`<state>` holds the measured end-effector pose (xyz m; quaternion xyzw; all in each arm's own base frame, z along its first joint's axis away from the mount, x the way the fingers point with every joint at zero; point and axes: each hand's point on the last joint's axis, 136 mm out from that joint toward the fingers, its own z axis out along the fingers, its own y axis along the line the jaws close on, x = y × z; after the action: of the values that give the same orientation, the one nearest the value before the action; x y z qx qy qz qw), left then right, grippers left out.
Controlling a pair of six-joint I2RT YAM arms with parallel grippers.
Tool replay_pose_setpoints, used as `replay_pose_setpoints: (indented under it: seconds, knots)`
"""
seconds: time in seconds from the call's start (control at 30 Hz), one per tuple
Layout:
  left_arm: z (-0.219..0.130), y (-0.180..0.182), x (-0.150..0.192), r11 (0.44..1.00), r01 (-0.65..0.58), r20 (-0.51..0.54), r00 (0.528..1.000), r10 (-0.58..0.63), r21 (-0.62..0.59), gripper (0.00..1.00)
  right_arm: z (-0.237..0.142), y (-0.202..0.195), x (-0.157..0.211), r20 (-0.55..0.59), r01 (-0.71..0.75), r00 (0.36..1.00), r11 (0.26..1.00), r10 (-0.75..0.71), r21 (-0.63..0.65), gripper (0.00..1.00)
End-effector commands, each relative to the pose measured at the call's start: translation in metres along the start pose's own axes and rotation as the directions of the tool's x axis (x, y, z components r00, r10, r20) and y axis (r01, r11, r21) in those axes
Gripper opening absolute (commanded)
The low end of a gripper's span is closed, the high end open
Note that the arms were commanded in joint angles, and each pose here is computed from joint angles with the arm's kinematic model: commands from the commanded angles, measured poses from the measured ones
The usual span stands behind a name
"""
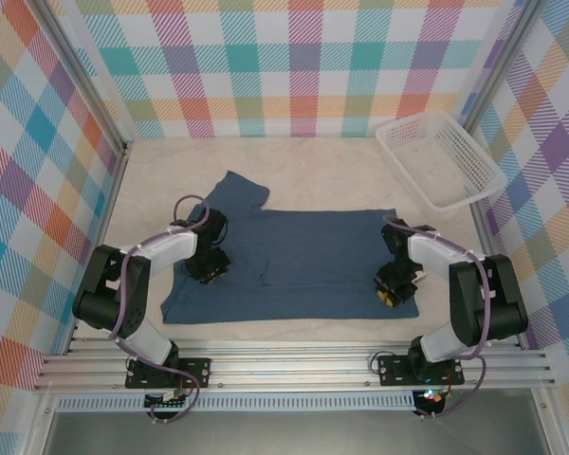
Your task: Fold and stack the t-shirts
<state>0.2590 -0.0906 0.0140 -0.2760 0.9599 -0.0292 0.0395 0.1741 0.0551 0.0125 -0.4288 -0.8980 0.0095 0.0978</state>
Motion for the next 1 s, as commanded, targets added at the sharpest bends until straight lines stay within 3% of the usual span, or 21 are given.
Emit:
replay_pose_setpoints:
  seconds: [0.0,0.27,0.4,0.53,0.73,0.83,0.97]
  knots:
    - [0.016,0.052,0.038,0.980,0.003,-0.100,0.995,-0.024,-0.200,0.24,0.008,-0.041,0.003,0.021,-0.050,0.999,0.986,0.047,0.160,0.18]
    - [0.013,0.066,0.046,0.978,0.012,-0.082,0.996,-0.030,-0.207,0.25,0.004,-0.041,0.007,0.027,-0.058,0.998,0.989,0.055,0.139,0.19]
    - [0.008,0.049,0.034,0.987,-0.009,-0.056,0.998,0.000,-0.160,0.28,0.000,-0.015,0.001,0.048,0.007,0.999,1.000,-0.007,0.006,0.26]
    - [-0.006,0.017,0.012,0.996,-0.037,-0.008,0.999,0.036,-0.077,0.33,-0.028,0.024,-0.005,0.091,0.126,0.989,0.984,-0.115,-0.126,0.32]
    - [-0.071,-0.042,-0.049,0.995,-0.049,0.153,0.988,0.035,0.086,0.41,-0.110,0.075,-0.031,0.359,0.353,0.900,0.897,-0.248,-0.265,0.42]
    - [-0.087,-0.063,-0.094,0.986,-0.011,0.179,0.984,-0.019,0.164,0.41,-0.139,0.099,-0.056,0.486,0.438,0.825,0.869,-0.287,-0.231,0.41]
    - [-0.089,-0.093,-0.154,0.968,0.006,0.198,0.979,-0.057,0.251,0.41,-0.144,0.135,-0.094,0.583,0.476,0.751,0.866,-0.310,-0.151,0.40]
